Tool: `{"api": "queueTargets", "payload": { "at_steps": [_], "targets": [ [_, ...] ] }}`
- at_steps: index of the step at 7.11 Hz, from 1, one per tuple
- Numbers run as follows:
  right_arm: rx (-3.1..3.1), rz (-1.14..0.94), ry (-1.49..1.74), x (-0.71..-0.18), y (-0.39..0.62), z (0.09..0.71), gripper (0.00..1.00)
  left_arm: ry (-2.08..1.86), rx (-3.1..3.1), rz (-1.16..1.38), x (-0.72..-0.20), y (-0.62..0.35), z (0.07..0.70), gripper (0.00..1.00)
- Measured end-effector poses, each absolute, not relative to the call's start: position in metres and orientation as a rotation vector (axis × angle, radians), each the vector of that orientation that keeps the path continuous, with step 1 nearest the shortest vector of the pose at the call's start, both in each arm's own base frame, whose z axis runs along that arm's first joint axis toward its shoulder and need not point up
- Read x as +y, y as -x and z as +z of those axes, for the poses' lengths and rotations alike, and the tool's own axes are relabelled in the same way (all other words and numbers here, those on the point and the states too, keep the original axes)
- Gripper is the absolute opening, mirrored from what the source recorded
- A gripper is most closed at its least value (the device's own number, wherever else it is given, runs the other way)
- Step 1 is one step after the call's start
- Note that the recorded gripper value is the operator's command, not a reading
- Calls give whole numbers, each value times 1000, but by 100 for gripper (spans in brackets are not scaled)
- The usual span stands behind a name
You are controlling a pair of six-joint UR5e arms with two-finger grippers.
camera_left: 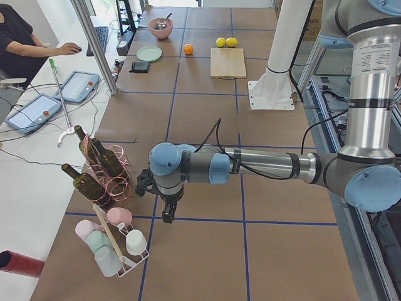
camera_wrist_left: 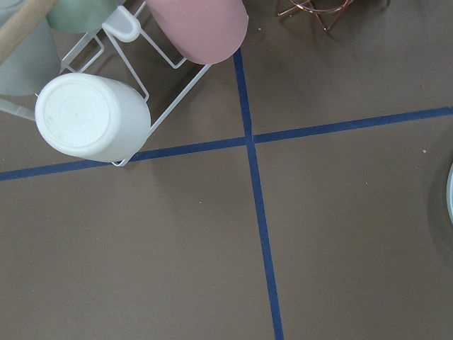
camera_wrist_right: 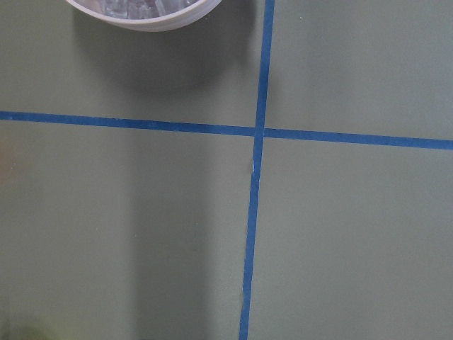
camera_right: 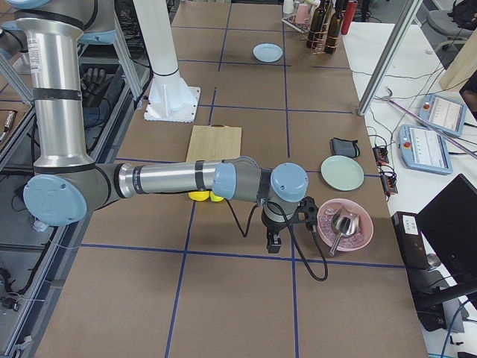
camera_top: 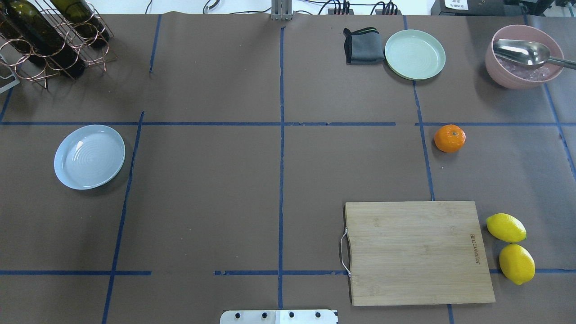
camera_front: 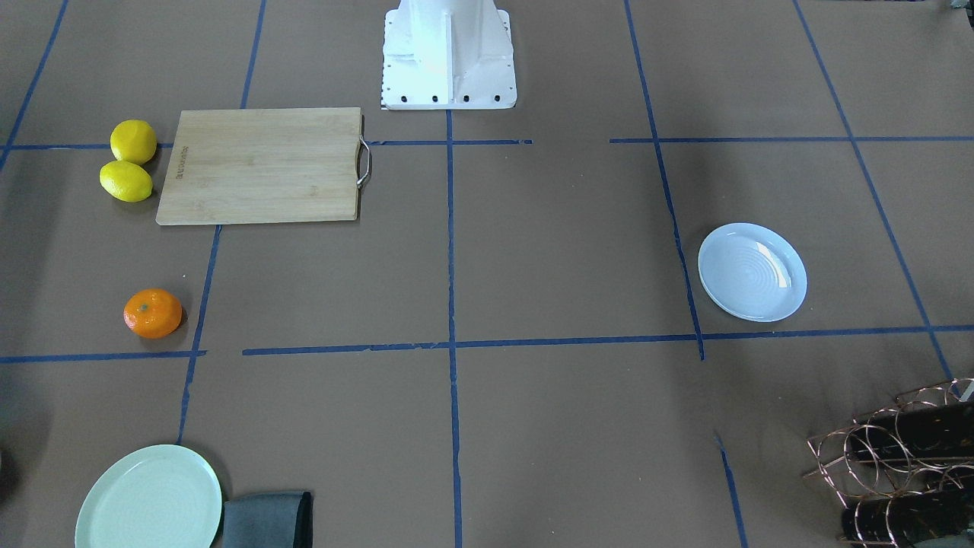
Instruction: Pick orange to plate
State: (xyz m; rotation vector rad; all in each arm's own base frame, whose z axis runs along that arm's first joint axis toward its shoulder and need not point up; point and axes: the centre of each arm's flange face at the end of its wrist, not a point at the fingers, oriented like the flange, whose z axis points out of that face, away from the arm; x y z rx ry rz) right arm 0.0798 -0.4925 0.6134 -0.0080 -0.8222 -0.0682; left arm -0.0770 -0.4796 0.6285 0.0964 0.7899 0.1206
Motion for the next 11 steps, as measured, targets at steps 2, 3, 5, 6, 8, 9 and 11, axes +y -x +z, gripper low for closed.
{"api": "queueTargets", "payload": {
  "at_steps": [2,3,5,6,8,9,11],
  "targets": [
    [-828,-61,-2,-491,-79,605,100,-119,791,131,-483,76,616,100],
    [-830,-55,-15,-488,-79,595,100,-148,789,145,-492,75,602,100],
    [-835,-59,-62,-487,-77,564,100,-212,783,176,-516,71,573,100],
    [-841,-69,-80,-489,-73,551,100,-232,783,191,-521,69,570,100],
    [-866,-76,-88,-488,-68,544,100,-310,825,239,-520,61,569,100],
    [-873,-76,-87,-487,-67,544,100,-336,847,259,-514,57,573,100],
    [-898,-76,-87,-487,-66,542,100,-317,885,251,-516,15,567,100]
  ]
}}
